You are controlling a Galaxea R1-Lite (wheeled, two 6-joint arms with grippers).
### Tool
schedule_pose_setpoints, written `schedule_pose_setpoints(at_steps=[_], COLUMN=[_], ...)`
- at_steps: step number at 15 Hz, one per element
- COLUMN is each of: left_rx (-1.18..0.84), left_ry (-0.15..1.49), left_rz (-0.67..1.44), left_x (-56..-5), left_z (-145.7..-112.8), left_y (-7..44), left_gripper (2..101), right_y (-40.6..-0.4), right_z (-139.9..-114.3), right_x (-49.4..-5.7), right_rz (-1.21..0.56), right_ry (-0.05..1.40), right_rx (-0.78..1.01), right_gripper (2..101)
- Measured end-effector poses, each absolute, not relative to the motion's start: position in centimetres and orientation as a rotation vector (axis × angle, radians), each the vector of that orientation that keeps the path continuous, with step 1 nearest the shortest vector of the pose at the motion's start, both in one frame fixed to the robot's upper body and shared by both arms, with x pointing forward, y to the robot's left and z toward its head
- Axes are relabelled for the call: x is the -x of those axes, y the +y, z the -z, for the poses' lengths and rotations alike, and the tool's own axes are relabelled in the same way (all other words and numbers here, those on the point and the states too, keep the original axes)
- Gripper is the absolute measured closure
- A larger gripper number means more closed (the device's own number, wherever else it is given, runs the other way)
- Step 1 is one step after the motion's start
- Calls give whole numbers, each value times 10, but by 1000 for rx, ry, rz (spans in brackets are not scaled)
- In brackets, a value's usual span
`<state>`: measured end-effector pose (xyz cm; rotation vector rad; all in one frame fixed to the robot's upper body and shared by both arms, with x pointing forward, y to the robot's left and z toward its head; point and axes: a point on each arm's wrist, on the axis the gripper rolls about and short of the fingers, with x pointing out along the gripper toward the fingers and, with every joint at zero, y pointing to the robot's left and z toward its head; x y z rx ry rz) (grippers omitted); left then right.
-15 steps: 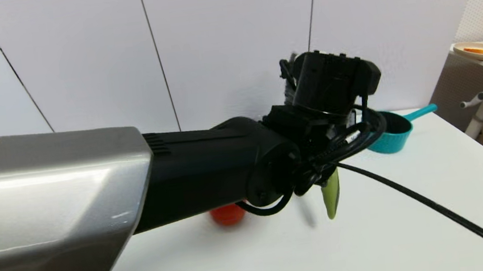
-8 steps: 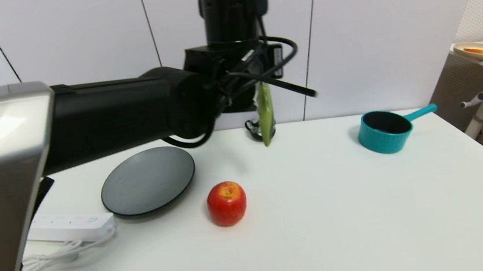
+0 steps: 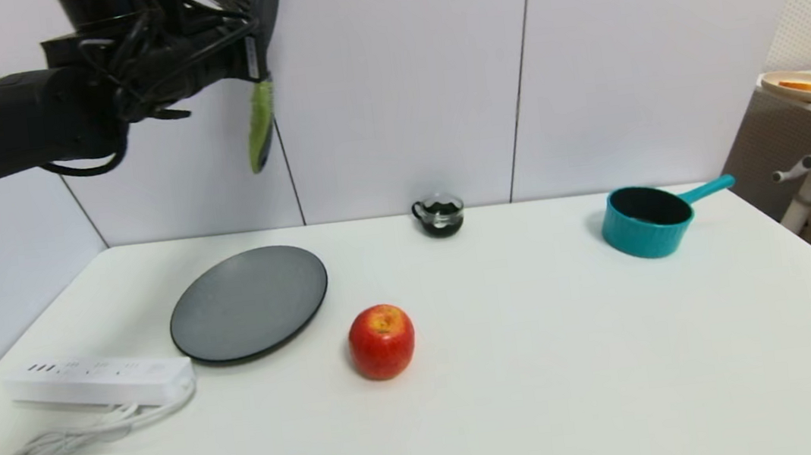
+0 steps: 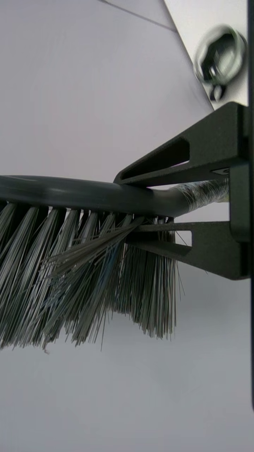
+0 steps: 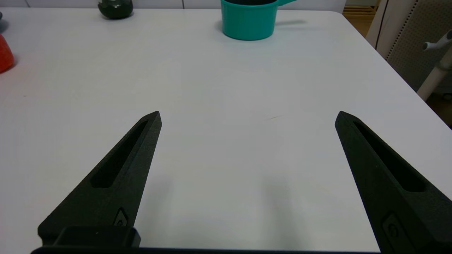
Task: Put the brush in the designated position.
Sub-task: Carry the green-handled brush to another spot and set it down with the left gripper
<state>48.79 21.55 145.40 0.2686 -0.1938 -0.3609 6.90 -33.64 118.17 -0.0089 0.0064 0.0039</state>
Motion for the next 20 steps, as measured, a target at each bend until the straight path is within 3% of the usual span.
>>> schedule_pose_setpoints(at_steps=[5,10,20], left_rx=[-550,-703,-940], left_ry=[-236,-256,49], left_rz=[555,686,859], left_x=[-503,-525,-564], left_z=[-1445,-1413,-1296], left_y=[290,307,340], left_gripper=[833,833,833], right_y=[-336,-336,-336], right_z=[-1182,-1182,-1182], right_x=[-69,-69,-69], right_rz=[-4,-4,-4], right_ry=[7,6,6], right_rx=[8,9,9], right_gripper=[50,50,50])
